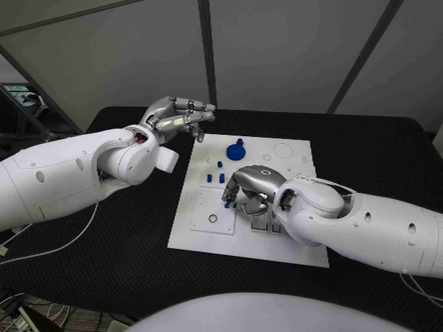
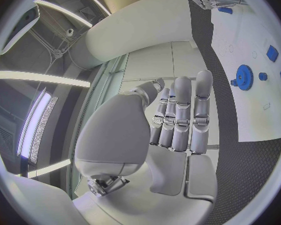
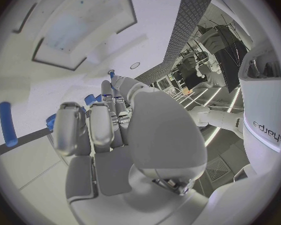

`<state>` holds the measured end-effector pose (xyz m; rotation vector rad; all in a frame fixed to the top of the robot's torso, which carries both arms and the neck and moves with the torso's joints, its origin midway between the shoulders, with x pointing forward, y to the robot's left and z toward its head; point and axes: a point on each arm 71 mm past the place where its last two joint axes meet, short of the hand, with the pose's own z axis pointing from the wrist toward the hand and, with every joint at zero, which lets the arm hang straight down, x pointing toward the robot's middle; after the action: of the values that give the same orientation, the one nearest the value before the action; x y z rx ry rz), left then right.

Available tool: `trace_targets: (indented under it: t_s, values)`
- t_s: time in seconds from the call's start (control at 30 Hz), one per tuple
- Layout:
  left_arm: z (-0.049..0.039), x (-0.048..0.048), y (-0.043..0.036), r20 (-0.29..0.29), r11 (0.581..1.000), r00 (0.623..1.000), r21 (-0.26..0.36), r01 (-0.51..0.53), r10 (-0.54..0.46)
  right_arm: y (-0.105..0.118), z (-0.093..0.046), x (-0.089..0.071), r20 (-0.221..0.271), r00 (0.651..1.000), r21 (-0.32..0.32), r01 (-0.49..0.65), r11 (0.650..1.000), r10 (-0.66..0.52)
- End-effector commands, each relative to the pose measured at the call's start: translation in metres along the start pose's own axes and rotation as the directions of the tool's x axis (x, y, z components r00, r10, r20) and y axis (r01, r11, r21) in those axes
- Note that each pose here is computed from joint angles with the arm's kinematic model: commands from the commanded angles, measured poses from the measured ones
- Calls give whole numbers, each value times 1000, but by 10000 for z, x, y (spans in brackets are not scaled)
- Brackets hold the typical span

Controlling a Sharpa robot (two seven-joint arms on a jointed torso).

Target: Assemble the parts on the task board

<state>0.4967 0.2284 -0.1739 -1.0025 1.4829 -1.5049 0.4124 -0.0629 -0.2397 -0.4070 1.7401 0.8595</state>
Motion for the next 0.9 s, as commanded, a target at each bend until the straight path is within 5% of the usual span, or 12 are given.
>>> trace_targets:
  t_s: [0.03,0.7,0.9]
  values:
    - [6,6,-7,-2,1000,1000,1,6,-6,5,9,12,-14,1000,1,22,1000,-22]
    - [3,8,-1,-10,1000,1000,-8,8,-8,61,30,141,-83,992,4,101,995,-100]
    - [4,5,1,-11,1000,1000,-10,8,-8,64,28,145,-64,993,5,102,995,-101]
